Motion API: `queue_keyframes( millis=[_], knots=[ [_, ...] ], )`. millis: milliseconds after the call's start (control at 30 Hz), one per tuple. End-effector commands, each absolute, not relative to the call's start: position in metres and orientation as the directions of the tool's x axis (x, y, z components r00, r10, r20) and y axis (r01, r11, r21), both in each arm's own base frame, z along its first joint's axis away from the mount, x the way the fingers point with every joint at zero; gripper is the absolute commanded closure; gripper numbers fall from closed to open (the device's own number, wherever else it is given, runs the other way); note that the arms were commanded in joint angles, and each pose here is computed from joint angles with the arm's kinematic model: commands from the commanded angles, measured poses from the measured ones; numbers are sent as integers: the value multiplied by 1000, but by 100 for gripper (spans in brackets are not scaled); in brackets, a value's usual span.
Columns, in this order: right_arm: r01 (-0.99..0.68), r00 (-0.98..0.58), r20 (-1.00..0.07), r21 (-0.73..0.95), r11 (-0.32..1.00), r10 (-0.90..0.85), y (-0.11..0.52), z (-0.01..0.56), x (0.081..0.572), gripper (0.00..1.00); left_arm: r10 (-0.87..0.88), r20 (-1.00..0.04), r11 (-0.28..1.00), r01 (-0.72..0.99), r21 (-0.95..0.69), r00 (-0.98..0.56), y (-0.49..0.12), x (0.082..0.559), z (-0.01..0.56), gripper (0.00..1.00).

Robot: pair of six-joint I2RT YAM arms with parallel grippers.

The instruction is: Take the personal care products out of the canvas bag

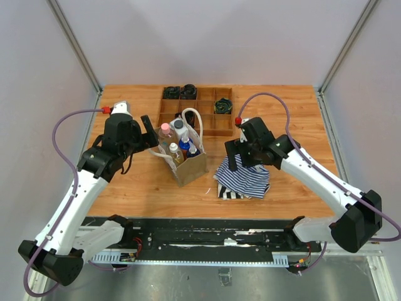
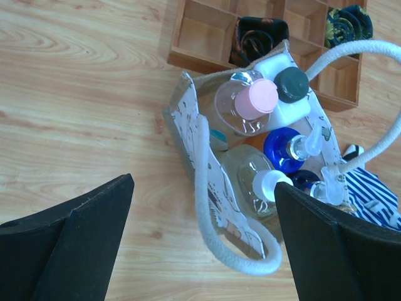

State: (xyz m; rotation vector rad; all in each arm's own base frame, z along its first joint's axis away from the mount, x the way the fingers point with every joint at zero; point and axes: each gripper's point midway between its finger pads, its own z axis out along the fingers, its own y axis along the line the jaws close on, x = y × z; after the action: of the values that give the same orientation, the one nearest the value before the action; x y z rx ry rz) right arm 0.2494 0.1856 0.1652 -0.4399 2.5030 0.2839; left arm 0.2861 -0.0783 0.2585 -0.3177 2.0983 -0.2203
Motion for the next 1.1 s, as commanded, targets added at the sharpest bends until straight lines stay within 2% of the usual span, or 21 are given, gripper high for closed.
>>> queue_keyframes(
  millis=[0,300,500,633,700,800,1067],
  knots=[
    [-415,-807,-523,172,893,-274,194,147,235,2,-345,-784,935,-115,-336,-517,-86,280,260,0],
    [-392,-855,-450,235,890,-257,201,113,223,2,-354,-772,930,-113,-349,-528,-88,275,253,0],
    [-302,-885,-374,12,953,-276,172,57,248,2,-357,-772,928,-108,-356,-527,-88,274,252,0],
    [-236,-930,-268,-89,968,-252,147,21,259,2,-361,-772,928,-119,-353,-523,-86,273,252,0],
    [-112,-964,-230,-103,988,-133,117,8,265,2,-366,-774,928,-143,-343,-517,-81,272,253,0],
    [113,-978,-178,-27,993,107,79,-6,270,2,-376,-779,925,-147,-351,-501,-80,271,259,0],
    [517,-843,-240,-112,849,482,-45,4,297,2,-395,-766,912,-121,-391,-507,-87,269,264,0]
  ],
)
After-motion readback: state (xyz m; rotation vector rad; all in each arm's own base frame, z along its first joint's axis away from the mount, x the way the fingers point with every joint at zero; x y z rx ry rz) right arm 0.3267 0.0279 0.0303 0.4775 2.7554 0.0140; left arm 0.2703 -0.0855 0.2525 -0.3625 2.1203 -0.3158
